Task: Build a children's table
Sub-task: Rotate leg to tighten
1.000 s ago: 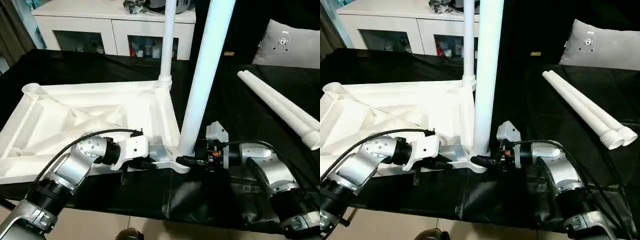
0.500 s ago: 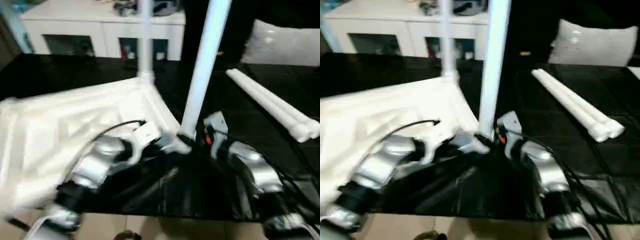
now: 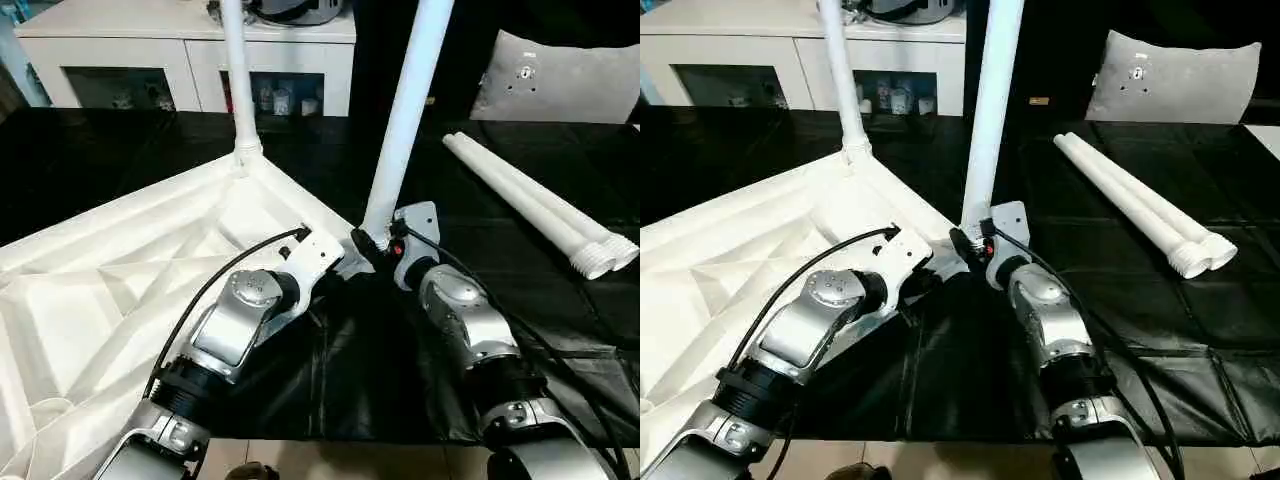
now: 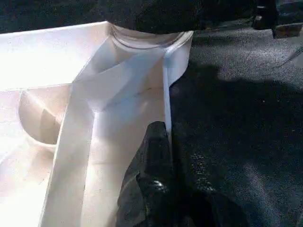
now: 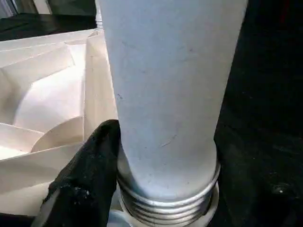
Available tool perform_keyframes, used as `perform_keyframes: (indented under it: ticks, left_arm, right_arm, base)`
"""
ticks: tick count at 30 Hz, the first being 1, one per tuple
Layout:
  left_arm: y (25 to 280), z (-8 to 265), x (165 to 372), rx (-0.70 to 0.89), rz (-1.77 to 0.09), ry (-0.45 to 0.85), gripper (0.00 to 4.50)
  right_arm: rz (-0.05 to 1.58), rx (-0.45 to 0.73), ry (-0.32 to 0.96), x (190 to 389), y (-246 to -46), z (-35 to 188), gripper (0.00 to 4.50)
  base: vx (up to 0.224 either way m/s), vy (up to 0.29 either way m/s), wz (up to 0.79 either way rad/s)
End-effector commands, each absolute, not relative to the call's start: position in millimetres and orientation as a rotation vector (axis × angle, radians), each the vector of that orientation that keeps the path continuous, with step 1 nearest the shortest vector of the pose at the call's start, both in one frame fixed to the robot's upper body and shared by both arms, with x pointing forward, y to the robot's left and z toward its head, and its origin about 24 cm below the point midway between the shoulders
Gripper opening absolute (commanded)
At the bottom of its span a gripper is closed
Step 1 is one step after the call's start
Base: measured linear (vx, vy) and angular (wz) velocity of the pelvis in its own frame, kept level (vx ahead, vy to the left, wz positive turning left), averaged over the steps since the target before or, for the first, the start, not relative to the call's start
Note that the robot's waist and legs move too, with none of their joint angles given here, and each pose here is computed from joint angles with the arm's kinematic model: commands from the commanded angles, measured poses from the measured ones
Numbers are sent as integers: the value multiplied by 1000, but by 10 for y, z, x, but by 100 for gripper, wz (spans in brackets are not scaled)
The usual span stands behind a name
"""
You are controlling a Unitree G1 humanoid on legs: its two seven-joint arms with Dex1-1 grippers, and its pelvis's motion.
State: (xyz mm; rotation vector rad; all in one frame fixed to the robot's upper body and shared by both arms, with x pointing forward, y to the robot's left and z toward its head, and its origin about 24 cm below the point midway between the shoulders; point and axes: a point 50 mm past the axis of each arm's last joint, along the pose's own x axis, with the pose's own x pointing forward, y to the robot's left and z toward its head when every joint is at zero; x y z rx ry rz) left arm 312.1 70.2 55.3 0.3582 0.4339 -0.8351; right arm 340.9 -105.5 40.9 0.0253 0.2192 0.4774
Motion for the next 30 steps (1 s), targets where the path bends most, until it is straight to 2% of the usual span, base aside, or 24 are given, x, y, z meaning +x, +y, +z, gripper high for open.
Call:
perform_keyframes:
  ticks: [1, 3, 4, 6, 8, 9, 13, 14, 16, 19, 22, 24, 25, 26, 30]
  left_arm:
    - [521, 796, 3127, 385, -895, 299, 0]
    - [527, 792, 3129, 389, -895, 299, 0]
    - [536, 789, 3133, 391, -894, 300, 0]
    - [554, 788, 3139, 392, -895, 300, 0]
    - [591, 779, 3149, 397, -901, 298, 0]
    - [621, 770, 3156, 401, -902, 299, 0]
    - [701, 747, 3175, 422, -912, 303, 0]
    - [735, 735, 3180, 434, -920, 306, 0]
    - [766, 727, 3185, 448, -930, 308, 0]
    - [838, 697, 3181, 489, -974, 314, 0]
    - [929, 655, 3160, 530, -1032, 337, 0]
    - [987, 633, 3142, 555, -1073, 347, 0]
    - [987, 633, 3142, 555, -1073, 347, 0]
    - [1036, 617, 3120, 577, -1122, 357, 0]
    - [1097, 599, 3095, 600, -1184, 369, 0]
  right_arm:
    - [486, 19, 386, 3255, -1020, 47, 264]
    - [482, 48, 381, 3259, -1024, 50, 264]
    - [482, 63, 378, 3264, -1029, 54, 320]
    - [487, 71, 371, 3264, -1042, 69, 320]
    - [488, 52, 355, 3264, -1088, 85, 351]
    - [491, 29, 344, 3262, -1128, 90, 351]
    - [524, 85, 318, 3224, -1214, 132, 383]
    - [546, 90, 311, 3189, -1255, 144, 403]
    - [570, 80, 308, 3140, -1303, 148, 409]
    - [651, 70, 279, 3000, -1425, 192, 443]
    - [757, 47, 236, 2884, -1545, 274, 443]
    - [811, -20, 208, 2840, -1631, 325, 443]
    - [811, -20, 208, 2840, -1631, 325, 443]
    - [815, -80, 184, 2846, -1733, 375, 443]
    - [866, -91, 194, 2828, -1818, 454, 443]
  base:
    - [0, 0, 0]
    - [0, 0, 0]
    - [0, 0, 0]
    - [0, 0, 0]
    - [0, 0, 0]
    - [0, 0, 0]
    - [0, 0, 0]
    - [0, 0, 0]
    - [0, 0, 0]
    - [0, 0, 0]
    - [0, 0, 0]
    - [0, 0, 0]
    - [0, 0, 0]
    - [0, 0, 0]
    - [0, 0, 0]
